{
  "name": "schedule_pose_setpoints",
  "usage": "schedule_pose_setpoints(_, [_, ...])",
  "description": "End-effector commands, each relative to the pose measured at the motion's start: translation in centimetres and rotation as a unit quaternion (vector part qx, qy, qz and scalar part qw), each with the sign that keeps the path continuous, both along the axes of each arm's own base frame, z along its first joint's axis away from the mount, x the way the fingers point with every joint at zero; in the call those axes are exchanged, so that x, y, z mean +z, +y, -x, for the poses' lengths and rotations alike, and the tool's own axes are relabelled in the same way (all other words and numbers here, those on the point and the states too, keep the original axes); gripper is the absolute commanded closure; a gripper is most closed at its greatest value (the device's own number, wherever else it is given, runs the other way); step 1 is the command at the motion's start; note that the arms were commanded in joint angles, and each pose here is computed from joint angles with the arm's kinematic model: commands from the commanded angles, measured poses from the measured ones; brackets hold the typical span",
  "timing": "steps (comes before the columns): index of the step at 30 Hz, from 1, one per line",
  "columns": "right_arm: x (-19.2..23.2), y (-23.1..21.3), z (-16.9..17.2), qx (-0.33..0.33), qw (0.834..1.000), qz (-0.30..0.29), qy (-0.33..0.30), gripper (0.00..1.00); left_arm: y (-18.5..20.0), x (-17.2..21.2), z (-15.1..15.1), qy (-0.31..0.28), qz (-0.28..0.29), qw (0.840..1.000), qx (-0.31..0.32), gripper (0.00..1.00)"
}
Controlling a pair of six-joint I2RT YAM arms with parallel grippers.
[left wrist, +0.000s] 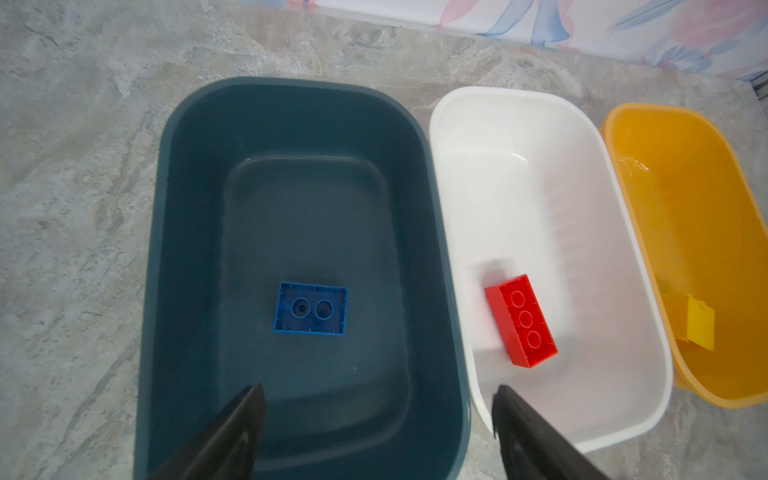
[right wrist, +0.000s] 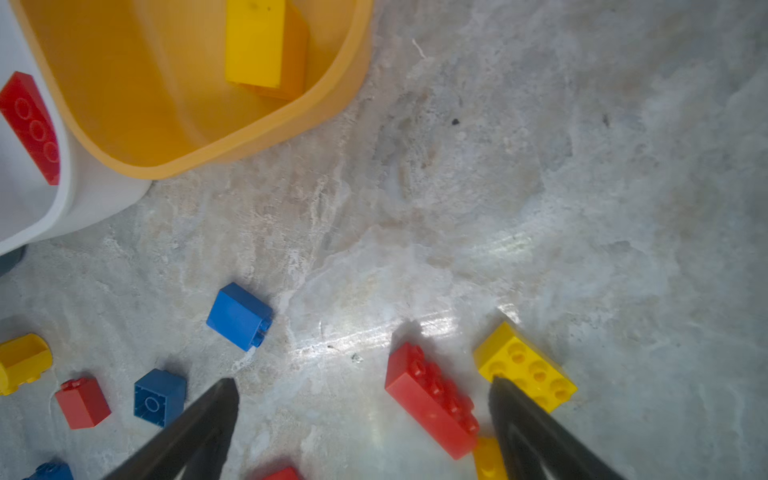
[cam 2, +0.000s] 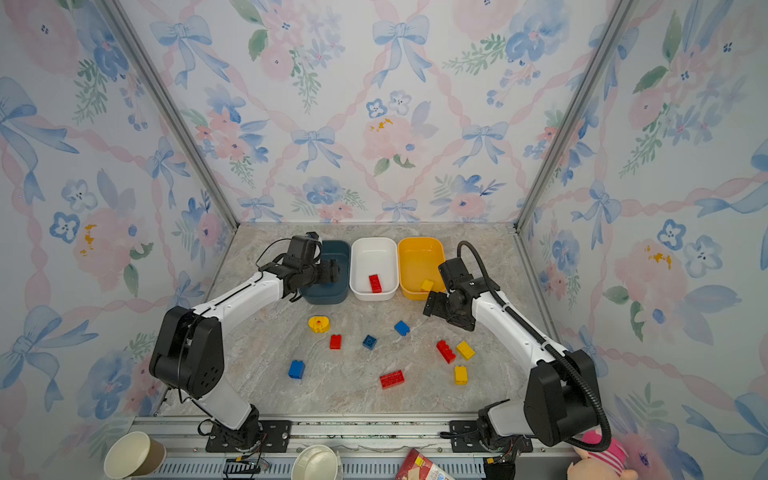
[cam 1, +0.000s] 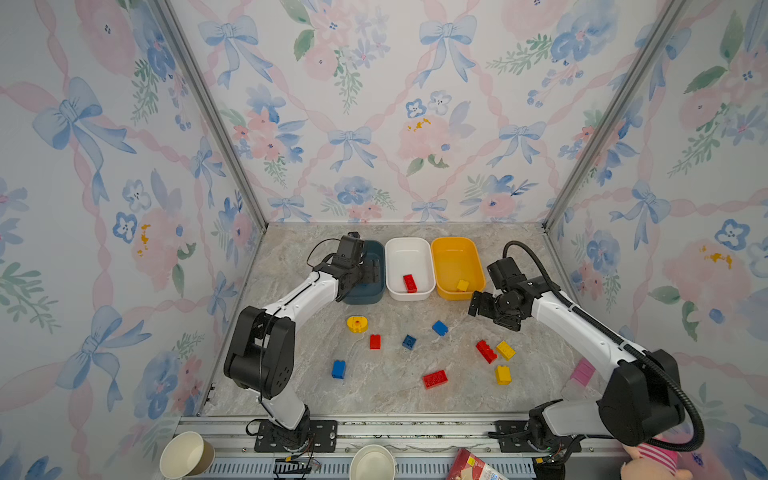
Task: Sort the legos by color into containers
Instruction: 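Move the right gripper down onto a yellow brick and grasp it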
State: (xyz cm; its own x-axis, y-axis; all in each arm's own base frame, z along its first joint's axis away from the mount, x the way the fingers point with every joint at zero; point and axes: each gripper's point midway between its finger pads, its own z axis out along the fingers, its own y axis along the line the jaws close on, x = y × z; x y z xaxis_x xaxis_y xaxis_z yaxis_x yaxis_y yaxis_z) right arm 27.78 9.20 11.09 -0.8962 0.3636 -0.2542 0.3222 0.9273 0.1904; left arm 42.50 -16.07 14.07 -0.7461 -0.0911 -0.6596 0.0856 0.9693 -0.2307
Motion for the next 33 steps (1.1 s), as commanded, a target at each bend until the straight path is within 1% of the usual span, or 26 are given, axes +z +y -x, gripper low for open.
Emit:
schedule_pose_setpoints(1, [-1.3, -1.9, 2.3, -0.081, 0.996, -0.002, 0.031, 0.03, -0.8, 0.9, 1.2, -0.008, 0.036, 0.999, -0.006, 0.10])
schedule_pose_setpoints(7, [-3.1, -3.9, 4.5, -0.163, 0.985, -0.008, 0.055, 0.03, -1.1, 1.1, 2.5, -0.010, 0.066, 0.998, -0.010, 0.05])
schedule_pose_setpoints(10, [-3.5, -4.6, 4.8, -0.187, 0.980, -0.007, 0.060, 0.03, -1.2, 1.3, 2.8, -0.012, 0.070, 0.997, -0.015, 0.02])
schedule_pose_setpoints(14, [-3.9, -5.7, 5.1, -0.209, 0.975, 0.005, 0.070, 0.03, -1.5, 1.8, 3.1, -0.016, 0.074, 0.997, -0.022, 0.02])
schedule_pose_setpoints(18, [-4.7, -6.3, 5.1, -0.223, 0.972, 0.007, 0.075, 0.03, -1.6, 2.1, 3.3, -0.019, 0.078, 0.996, -0.026, 0.02])
schedule_pose_setpoints(21, [-5.4, -6.5, 5.2, -0.228, 0.971, 0.004, 0.077, 0.00, -1.7, 2.1, 3.6, -0.018, 0.080, 0.996, -0.027, 0.02])
schedule_pose_setpoints(28, [-7.2, -6.5, 5.6, -0.230, 0.969, 0.000, 0.087, 0.08, -1.4, 2.1, 4.2, -0.019, 0.080, 0.996, -0.022, 0.02])
schedule_pose_setpoints(33, [-7.9, -6.5, 5.1, -0.228, 0.970, -0.008, 0.082, 0.14, -1.3, 1.9, 4.5, -0.016, 0.080, 0.996, -0.022, 0.02])
